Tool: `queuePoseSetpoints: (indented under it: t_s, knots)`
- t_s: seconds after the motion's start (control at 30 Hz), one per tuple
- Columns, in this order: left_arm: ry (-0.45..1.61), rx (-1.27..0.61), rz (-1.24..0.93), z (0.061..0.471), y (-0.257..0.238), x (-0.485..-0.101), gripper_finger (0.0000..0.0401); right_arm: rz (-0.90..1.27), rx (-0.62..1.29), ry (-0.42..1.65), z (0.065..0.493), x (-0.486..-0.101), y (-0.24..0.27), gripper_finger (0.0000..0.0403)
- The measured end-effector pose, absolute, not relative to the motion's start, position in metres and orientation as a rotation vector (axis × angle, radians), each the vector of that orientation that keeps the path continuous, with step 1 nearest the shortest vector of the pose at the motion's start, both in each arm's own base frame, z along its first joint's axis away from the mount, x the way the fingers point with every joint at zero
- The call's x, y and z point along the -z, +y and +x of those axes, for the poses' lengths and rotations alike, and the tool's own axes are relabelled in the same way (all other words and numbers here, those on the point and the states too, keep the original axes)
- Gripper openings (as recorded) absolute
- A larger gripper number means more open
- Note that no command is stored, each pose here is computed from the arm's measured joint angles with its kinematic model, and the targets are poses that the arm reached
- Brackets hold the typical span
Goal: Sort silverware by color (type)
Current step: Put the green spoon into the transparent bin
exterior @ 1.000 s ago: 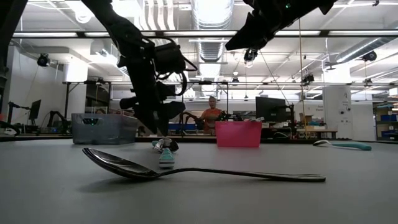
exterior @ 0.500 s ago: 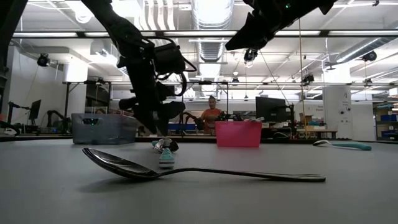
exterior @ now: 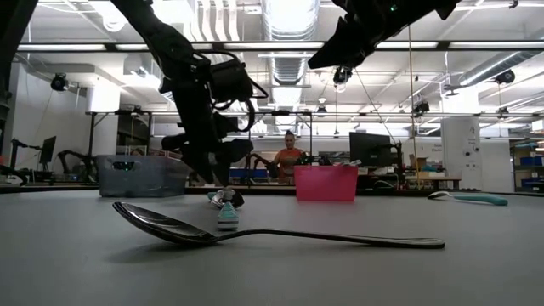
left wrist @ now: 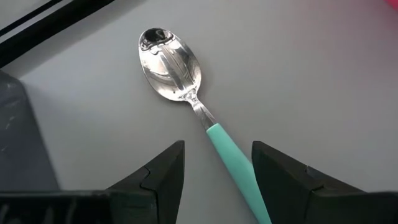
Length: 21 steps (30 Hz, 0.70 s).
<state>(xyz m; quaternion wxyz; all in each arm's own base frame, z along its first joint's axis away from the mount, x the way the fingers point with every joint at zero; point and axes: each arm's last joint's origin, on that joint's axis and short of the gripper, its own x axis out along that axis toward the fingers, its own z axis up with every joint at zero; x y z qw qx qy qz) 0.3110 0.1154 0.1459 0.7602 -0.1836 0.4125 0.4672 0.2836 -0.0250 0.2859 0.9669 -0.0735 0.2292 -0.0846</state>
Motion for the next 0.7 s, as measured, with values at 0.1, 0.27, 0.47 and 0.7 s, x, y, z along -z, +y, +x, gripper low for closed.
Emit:
queuePoseSetpoints:
  t_s: [0.1,0.27,0.47,0.7]
  knots:
    - [0.89,-1.016,-0.401,0.313,0.116,-0.144,0.0168,-0.149,0.171,0.464,0.284,-0.286,-0.025,0.0043]
    - [0.916,-1.018,-0.397,0.315,0.115,-0.133,0.0168,-0.148,0.171,0.465,0.284,-0.286,-0.025,0.0043]
    - [0.933,-1.021,-0.396,0.317,0.116,-0.124,0.0168,-0.148,0.171,0.469,0.283,-0.285,-0.025,0.0043]
    - [0.934,-1.021,-0.396,0.317,0.116,-0.124,0.0168,-0.148,0.172,0.469,0.283,-0.285,-0.025,0.0043]
